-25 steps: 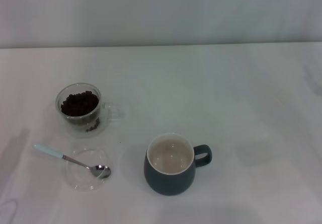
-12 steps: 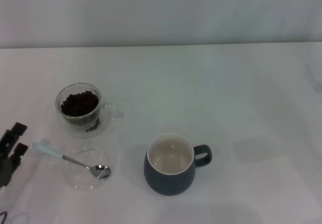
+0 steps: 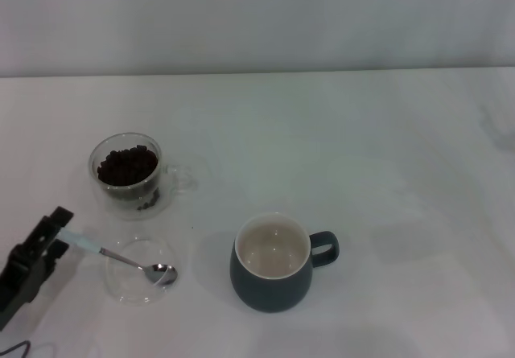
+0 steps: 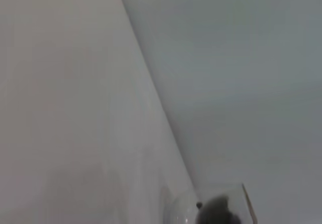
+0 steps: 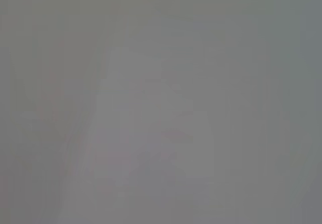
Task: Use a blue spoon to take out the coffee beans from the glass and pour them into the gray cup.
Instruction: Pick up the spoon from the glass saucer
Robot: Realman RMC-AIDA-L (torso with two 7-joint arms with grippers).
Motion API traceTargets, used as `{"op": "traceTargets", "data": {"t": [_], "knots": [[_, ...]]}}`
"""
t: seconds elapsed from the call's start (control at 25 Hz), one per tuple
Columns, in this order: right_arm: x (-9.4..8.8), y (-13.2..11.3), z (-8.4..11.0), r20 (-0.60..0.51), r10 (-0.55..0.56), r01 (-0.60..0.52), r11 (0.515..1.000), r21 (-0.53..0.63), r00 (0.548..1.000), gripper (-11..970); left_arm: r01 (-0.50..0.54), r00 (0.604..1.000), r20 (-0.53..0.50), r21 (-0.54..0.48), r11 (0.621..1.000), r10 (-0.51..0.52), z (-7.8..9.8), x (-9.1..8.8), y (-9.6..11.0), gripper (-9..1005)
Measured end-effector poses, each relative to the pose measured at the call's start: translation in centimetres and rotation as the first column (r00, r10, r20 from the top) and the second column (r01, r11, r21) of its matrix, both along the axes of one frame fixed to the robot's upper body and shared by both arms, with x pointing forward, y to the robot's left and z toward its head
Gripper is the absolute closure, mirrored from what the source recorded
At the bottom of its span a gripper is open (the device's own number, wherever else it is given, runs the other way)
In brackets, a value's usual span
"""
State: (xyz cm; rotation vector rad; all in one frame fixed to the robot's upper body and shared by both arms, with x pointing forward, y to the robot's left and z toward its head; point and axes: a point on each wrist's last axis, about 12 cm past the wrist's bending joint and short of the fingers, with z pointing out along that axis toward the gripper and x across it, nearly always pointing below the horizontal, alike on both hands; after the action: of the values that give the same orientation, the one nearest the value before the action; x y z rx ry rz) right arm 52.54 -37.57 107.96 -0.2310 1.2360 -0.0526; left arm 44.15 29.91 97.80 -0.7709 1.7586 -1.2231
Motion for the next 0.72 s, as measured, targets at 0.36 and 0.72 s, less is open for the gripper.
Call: {"op": "traceTargets", "data": {"t": [0.36, 0.72], "knots": [[-0.3, 0.1, -0.3, -0.009, -0.004, 0.004, 1.000, 0.005, 1.000, 236, 0.046, 0.999, 0.025, 0.040, 0.998, -0.047, 0.3, 0.8, -0.6, 135], [-0.5, 0.2, -0.5, -0.013, -0.003, 0.003, 1.000, 0.006, 1.000, 236, 0.079, 0.995, 0.055, 0.079, 0.994, -0.083, 0.5, 1.1, -0.8, 142]]}}
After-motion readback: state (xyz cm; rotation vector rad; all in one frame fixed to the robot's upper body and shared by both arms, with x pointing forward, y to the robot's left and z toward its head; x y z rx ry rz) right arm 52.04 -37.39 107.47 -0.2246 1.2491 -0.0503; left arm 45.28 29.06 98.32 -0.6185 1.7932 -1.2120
